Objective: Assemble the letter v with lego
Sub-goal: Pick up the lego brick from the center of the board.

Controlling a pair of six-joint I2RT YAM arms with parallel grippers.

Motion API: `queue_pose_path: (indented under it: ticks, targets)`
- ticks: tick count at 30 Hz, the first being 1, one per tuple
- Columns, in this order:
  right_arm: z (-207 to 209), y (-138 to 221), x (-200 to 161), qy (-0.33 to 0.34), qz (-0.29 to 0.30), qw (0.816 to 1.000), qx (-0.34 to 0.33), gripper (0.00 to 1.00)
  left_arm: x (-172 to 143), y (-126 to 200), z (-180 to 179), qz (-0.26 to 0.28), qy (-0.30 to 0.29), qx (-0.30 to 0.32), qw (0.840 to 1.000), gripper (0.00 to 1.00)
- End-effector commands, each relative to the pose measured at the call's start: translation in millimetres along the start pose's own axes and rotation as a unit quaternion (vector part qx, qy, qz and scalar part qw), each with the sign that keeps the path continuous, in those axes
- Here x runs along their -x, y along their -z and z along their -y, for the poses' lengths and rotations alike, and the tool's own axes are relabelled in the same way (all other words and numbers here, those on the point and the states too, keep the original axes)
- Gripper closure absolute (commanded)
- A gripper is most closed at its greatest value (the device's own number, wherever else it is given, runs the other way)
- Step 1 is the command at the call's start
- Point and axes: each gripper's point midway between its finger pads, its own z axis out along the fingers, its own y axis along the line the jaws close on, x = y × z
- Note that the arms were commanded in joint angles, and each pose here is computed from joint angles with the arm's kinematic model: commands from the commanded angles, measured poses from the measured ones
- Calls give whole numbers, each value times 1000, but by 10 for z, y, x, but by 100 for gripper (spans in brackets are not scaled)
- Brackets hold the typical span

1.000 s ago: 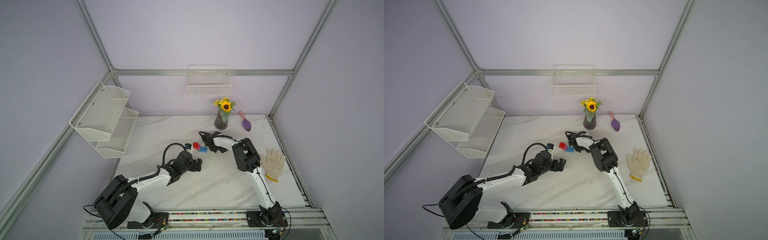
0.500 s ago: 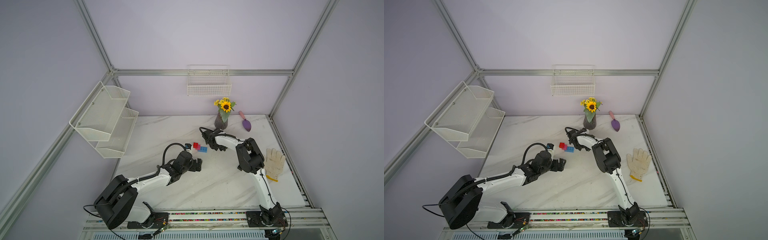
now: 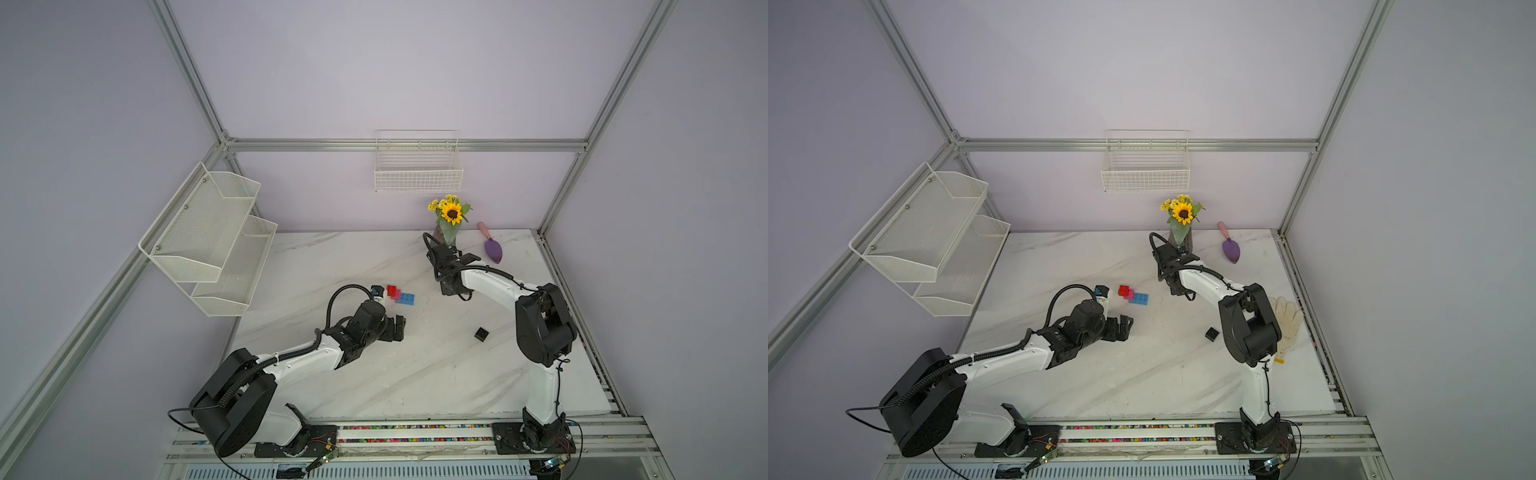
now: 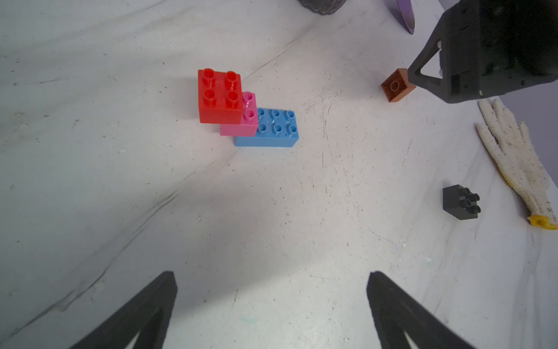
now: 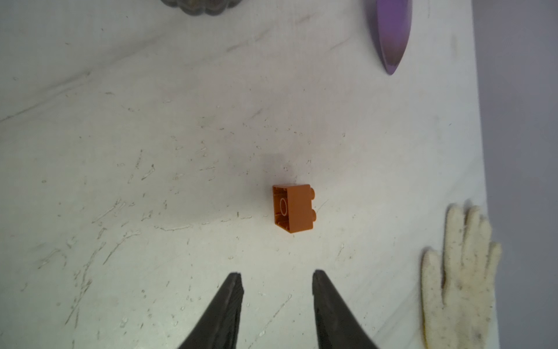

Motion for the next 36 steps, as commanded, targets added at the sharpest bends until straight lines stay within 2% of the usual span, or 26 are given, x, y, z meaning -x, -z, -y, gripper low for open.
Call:
queue_pose_path:
  ticks: [1, 7, 14, 36]
  targets:
    - [-82, -84, 3, -58, -12, 994, 90, 56, 161, 2, 83, 16, 4, -12, 1000, 0]
    - [61, -297, -53, -82, -36, 987, 134, 56, 90, -106, 63, -2, 2, -4, 1000, 0]
    - [63, -399, 26, -83, -30, 985, 151, 56, 86, -137, 54, -7, 1, 2, 1000, 0]
    - [122, -635, 139, -79, -31, 986, 144, 56, 38, -185, 30, -16, 2, 8, 1000, 0]
